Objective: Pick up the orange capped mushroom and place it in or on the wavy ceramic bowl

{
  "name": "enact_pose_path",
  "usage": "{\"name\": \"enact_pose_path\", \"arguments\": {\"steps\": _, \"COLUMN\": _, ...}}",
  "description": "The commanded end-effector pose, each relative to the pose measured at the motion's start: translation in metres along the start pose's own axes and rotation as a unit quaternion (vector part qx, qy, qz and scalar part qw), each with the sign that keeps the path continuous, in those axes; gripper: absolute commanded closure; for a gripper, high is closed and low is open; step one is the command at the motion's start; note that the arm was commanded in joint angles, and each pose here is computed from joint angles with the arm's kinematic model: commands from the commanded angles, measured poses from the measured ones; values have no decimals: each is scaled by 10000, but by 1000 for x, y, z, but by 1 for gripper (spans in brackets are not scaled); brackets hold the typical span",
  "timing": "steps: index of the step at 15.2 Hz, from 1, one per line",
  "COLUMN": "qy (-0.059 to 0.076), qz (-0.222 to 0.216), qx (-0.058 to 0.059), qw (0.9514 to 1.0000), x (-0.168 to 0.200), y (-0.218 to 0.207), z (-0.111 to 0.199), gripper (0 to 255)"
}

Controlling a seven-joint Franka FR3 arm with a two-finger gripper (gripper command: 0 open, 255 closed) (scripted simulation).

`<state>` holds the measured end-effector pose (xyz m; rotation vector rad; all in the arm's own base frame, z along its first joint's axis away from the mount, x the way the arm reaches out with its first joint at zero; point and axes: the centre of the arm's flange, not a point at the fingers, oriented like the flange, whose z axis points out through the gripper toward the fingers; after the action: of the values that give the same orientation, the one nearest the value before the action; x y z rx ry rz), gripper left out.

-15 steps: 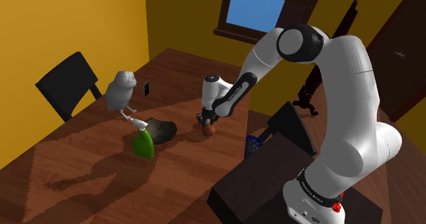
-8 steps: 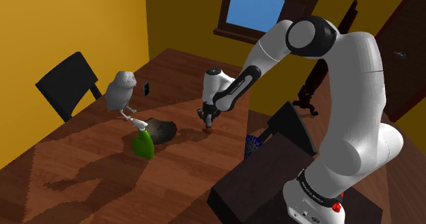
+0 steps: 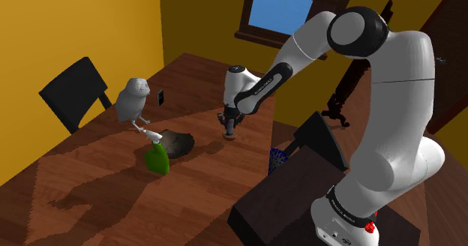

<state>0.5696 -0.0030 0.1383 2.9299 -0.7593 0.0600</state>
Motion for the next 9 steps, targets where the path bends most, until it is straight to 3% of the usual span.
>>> {"name": "enact_pose_path", "arguments": {"steps": 1, "qy": 0, "qz": -1, "qx": 0, "qw": 10000, "x": 1, "y": 1, "z": -10, "gripper": 255}}
{"name": "enact_pose_path", "arguments": {"steps": 9, "qy": 0, "qz": -1, "qx": 0, "qw": 10000, "x": 4, "y": 5, "z": -52, "gripper": 255}}
